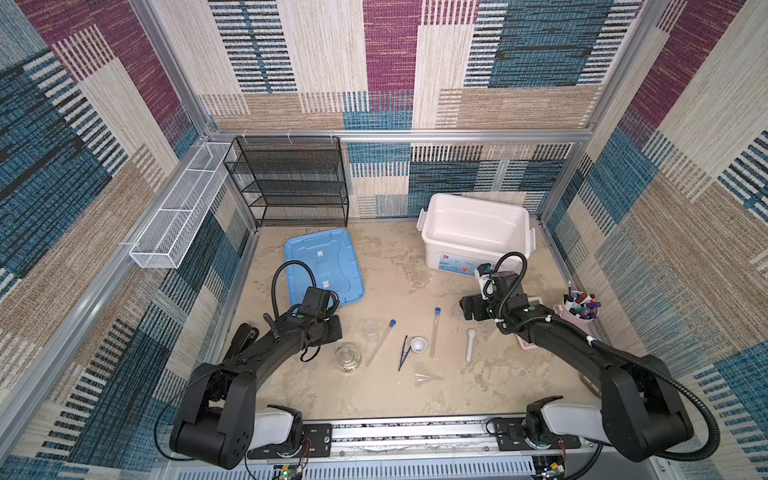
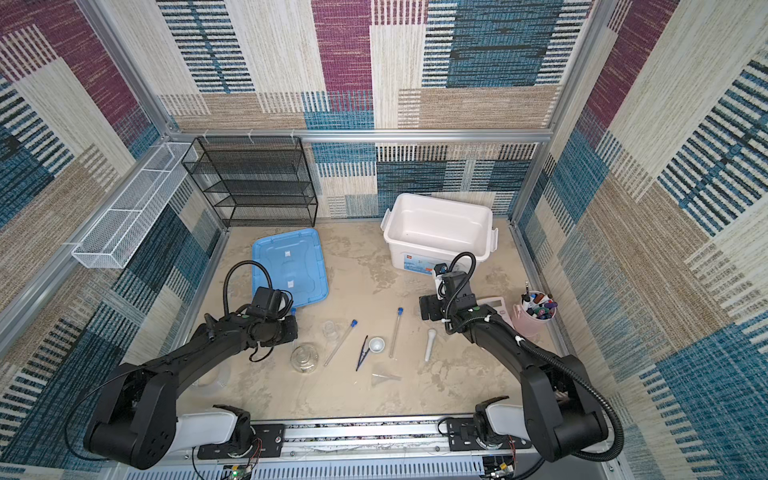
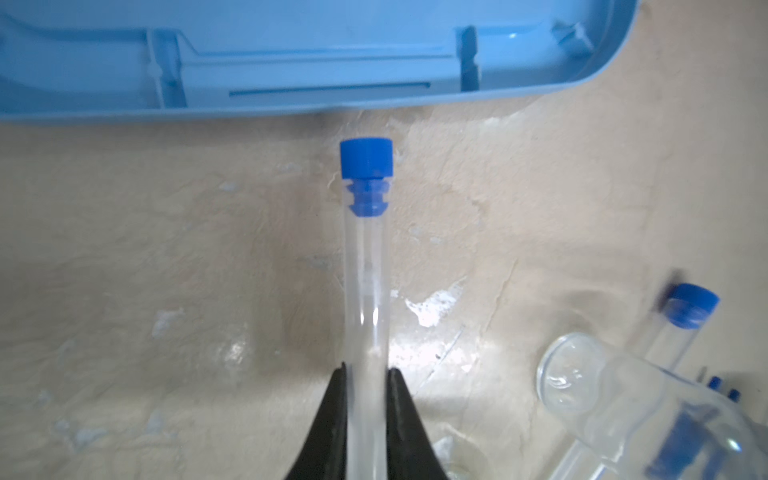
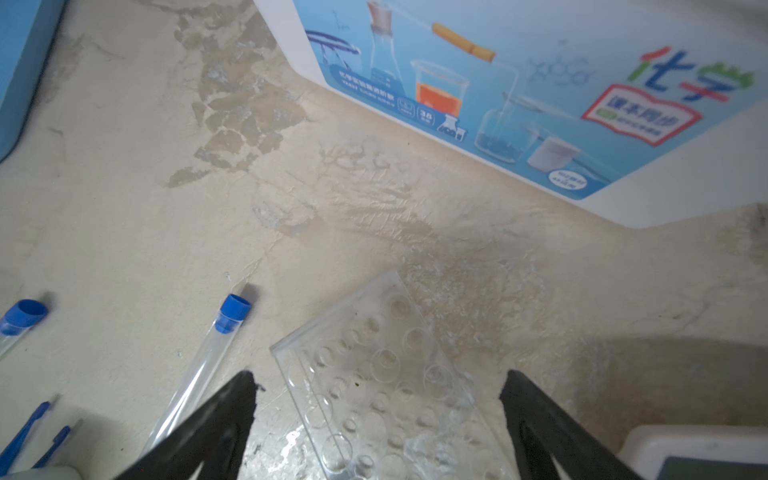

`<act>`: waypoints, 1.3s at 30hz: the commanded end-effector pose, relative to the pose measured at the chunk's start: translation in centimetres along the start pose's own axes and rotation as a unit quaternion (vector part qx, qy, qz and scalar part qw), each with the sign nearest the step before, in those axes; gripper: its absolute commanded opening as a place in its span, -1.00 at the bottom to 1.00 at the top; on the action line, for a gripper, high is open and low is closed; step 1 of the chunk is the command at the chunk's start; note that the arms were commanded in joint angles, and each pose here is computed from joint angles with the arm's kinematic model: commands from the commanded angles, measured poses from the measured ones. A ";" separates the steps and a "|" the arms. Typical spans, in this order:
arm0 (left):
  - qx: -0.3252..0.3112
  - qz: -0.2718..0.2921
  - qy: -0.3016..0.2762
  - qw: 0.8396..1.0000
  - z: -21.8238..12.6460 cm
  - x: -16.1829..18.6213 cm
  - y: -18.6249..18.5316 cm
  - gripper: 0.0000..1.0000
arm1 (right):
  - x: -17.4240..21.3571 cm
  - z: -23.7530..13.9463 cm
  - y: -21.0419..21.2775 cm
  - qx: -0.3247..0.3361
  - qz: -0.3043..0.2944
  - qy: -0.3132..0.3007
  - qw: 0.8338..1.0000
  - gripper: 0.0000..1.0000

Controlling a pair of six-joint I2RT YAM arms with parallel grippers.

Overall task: Organize the chemistry lab equipment
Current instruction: 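Lift the test tube upright with the left gripper while the right gripper approaches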

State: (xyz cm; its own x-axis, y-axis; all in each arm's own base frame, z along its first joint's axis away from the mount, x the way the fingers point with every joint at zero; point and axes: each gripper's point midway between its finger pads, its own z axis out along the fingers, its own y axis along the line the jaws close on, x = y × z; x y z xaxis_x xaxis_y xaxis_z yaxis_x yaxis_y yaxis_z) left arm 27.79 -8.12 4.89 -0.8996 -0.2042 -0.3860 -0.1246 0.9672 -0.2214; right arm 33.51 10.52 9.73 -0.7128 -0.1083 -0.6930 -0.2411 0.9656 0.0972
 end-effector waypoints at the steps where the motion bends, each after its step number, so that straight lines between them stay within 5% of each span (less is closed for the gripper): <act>1: -0.014 0.012 -0.021 1.000 -1.4 -1.0 0.3 -0.68 | -1.9 -0.4 1.1 -0.028 0.016 -0.038 0.999 0.89; 16: 0.029 0.044 -0.164 0.985 -9.7 -6.5 -2.4 -0.71 | -6.1 -3.1 5.5 -0.159 0.052 -0.108 0.980 0.79; 24: 0.103 0.101 -0.226 0.963 -14.1 -8.4 -8.1 -0.71 | -7.2 -4.9 8.5 -0.252 0.060 -0.118 0.958 0.63; 39: 0.209 0.282 -0.178 0.919 -11.2 -3.6 -21.4 -0.74 | -7.8 -8.2 12.4 -0.393 0.076 -0.133 0.907 0.57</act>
State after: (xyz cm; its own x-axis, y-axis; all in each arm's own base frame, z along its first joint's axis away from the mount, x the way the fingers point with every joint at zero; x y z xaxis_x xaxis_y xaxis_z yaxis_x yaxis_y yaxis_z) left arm 28.78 -24.35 19.70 -0.6355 0.1657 -0.7541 0.4778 0.8516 -0.2156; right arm 31.17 20.57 20.30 -0.6374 0.1529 -0.7552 -0.5716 0.5636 0.5964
